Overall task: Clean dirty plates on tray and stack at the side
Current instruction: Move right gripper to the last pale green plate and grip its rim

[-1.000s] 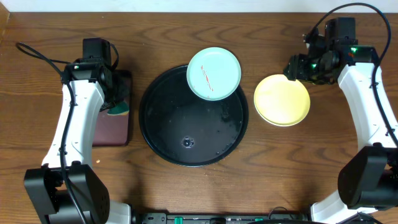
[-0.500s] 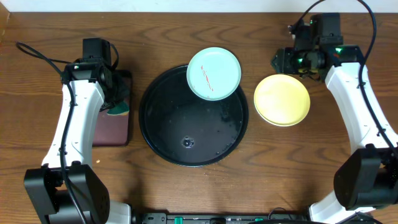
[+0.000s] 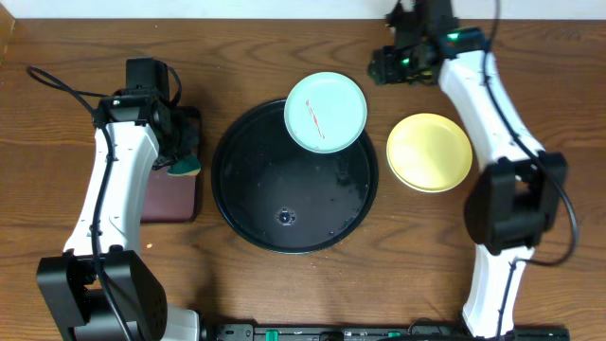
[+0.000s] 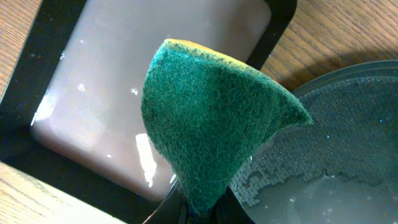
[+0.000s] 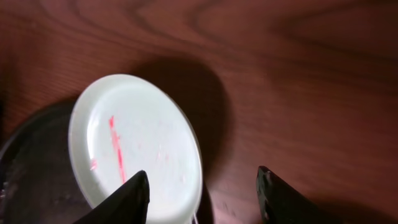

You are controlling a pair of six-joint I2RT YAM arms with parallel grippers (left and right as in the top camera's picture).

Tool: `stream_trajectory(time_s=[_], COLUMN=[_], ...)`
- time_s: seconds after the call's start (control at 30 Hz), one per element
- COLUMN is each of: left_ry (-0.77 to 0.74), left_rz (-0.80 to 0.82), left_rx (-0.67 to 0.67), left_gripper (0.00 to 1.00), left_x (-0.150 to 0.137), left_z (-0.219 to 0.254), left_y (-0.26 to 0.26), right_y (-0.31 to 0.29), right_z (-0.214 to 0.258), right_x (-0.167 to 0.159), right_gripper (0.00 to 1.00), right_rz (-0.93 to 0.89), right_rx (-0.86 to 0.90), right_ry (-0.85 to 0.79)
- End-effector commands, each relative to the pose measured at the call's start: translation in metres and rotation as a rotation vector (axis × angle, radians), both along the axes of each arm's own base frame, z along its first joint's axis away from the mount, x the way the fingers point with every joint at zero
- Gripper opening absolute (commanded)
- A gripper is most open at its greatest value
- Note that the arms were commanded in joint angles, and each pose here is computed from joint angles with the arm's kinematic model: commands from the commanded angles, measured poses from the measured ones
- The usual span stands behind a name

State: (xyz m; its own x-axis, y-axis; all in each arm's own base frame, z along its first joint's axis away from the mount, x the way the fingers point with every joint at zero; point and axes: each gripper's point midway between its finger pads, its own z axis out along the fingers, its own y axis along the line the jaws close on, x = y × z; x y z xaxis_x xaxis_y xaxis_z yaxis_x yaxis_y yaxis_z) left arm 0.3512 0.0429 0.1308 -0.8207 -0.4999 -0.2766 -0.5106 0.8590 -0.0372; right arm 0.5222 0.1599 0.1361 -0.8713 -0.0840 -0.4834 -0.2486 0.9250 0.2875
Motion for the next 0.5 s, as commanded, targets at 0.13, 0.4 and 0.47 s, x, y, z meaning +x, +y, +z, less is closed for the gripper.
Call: stream_trajectory(time_s=[0.13, 0.4, 0.47], left_ry=[0.017, 0.017, 0.017], left_rz=[-0.014, -0.014, -0.014], left_rx=[0.004, 0.004, 0.004], left_gripper=[0.07, 0.07, 0.07], left_x=[-0.001, -0.001, -0.001], left_z=[-0.004, -0.004, -0.004], left_y=[0.001, 0.001, 0.001], right_y=[0.033, 0.028, 0.028], right_z=[-0.066, -0.090, -0.090], right_x=[0.008, 0.008, 0.008], right_gripper=[0.46, 0.12, 0.04], right_rz=[0.137, 0.118, 0.118], right_rx=[-0.042, -0.105, -0.104], right_ry=[0.024, 0.050, 0.054])
